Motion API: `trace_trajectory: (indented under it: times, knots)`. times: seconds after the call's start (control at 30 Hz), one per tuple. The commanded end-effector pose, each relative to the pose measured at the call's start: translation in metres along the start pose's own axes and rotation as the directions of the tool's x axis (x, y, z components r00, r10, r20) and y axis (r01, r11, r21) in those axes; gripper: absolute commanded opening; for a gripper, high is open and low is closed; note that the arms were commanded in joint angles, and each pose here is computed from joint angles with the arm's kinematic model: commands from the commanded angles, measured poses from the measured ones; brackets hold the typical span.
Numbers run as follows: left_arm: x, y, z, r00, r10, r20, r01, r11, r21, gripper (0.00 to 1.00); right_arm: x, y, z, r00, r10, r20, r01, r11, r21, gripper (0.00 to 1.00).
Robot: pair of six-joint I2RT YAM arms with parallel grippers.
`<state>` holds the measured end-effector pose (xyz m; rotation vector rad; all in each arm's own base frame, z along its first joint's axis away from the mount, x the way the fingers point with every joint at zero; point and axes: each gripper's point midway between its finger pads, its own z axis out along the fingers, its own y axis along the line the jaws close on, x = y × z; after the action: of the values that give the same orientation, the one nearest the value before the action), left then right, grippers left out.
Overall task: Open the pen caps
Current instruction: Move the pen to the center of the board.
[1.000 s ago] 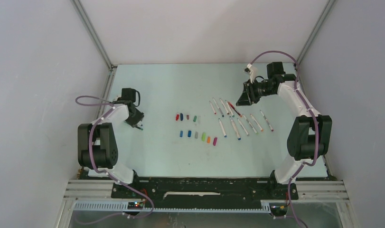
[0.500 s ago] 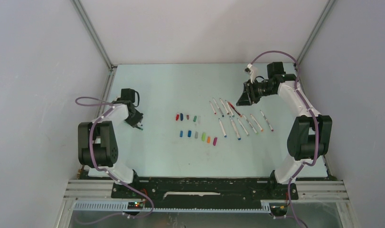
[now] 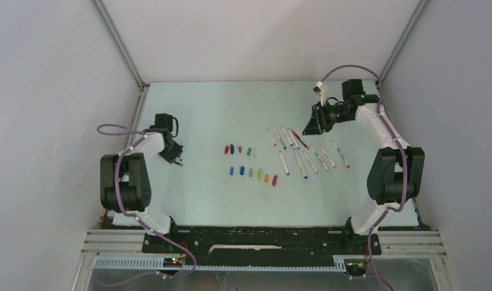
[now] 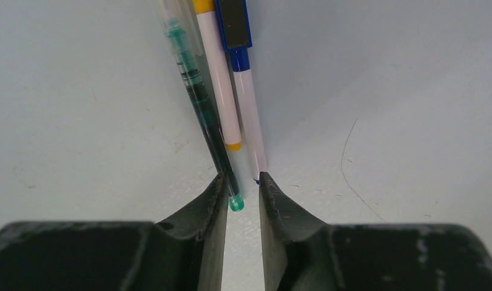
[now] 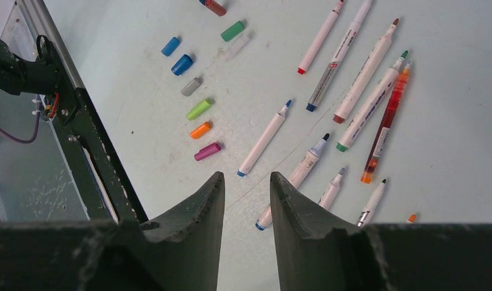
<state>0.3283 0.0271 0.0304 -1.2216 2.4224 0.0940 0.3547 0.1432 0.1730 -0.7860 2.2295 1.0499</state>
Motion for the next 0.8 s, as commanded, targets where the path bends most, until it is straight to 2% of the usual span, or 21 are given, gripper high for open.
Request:
trace_trajectory:
  times: [0.0, 0.77]
  knots:
    - [-0.004, 0.003, 0.000, 1.000, -0.020, 0.006, 0.020, 1.000, -0.017, 0.27, -0.004, 0.005, -0.003, 1.000, -0.023, 0.020, 0.023, 1.000, -0.018, 0.36]
    - [-0.002, 0.015, -0.001, 1.000, -0.013, 0.014, 0.014, 0.998, -0.061, 0.25, -0.005, 0.005, -0.004, 0.999, -0.023, 0.023, 0.024, 1.000, -0.017, 0.36]
